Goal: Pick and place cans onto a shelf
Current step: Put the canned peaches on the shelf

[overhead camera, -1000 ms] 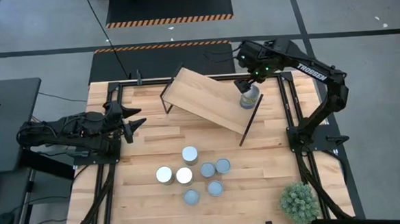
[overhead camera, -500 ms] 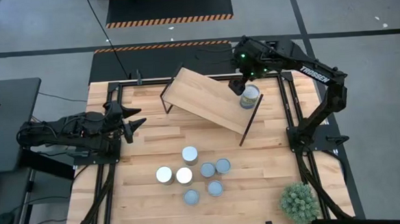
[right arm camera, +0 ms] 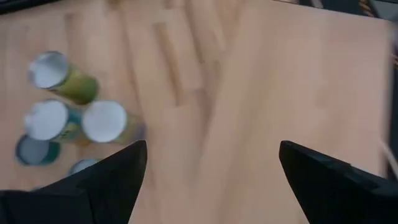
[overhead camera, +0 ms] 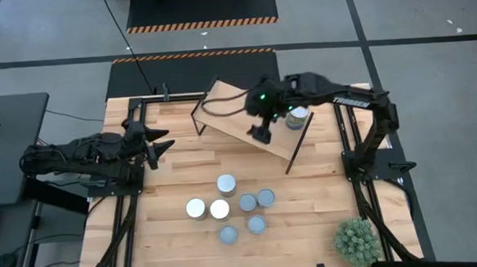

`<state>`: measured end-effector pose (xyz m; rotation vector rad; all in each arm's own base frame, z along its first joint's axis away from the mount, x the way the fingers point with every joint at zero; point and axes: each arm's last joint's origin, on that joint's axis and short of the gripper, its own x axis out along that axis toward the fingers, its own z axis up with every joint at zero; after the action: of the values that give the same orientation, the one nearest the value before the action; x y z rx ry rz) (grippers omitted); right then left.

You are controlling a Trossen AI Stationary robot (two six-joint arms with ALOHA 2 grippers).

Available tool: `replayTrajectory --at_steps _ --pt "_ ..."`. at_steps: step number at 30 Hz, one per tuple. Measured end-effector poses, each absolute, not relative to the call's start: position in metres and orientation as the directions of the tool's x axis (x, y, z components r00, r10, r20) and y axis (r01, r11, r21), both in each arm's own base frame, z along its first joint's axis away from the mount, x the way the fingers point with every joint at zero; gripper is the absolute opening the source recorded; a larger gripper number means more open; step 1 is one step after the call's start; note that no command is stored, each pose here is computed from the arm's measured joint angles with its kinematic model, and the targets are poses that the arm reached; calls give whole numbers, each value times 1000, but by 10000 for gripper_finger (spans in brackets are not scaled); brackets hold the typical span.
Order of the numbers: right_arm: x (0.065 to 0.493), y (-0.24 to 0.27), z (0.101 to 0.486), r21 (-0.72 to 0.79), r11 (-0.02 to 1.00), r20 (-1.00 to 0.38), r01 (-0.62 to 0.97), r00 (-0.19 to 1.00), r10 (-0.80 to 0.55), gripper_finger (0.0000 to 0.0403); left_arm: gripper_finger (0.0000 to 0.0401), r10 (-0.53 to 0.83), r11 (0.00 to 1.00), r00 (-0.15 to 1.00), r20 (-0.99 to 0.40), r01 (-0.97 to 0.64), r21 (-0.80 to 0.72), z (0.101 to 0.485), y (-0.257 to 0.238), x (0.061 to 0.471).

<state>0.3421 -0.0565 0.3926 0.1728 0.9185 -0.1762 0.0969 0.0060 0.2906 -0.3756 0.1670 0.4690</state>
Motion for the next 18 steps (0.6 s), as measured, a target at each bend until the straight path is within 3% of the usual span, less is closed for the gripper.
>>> replayTrajectory --at_steps 11,18 --pt "391 -4 356 123 988 -796 92 603 43 373 247 278 894 910 -308 -362 -263 313 2 101" --pt "402 17 359 163 974 -755 158 655 19 373 247 129 905 935 -332 -247 -345 316 -2 97"
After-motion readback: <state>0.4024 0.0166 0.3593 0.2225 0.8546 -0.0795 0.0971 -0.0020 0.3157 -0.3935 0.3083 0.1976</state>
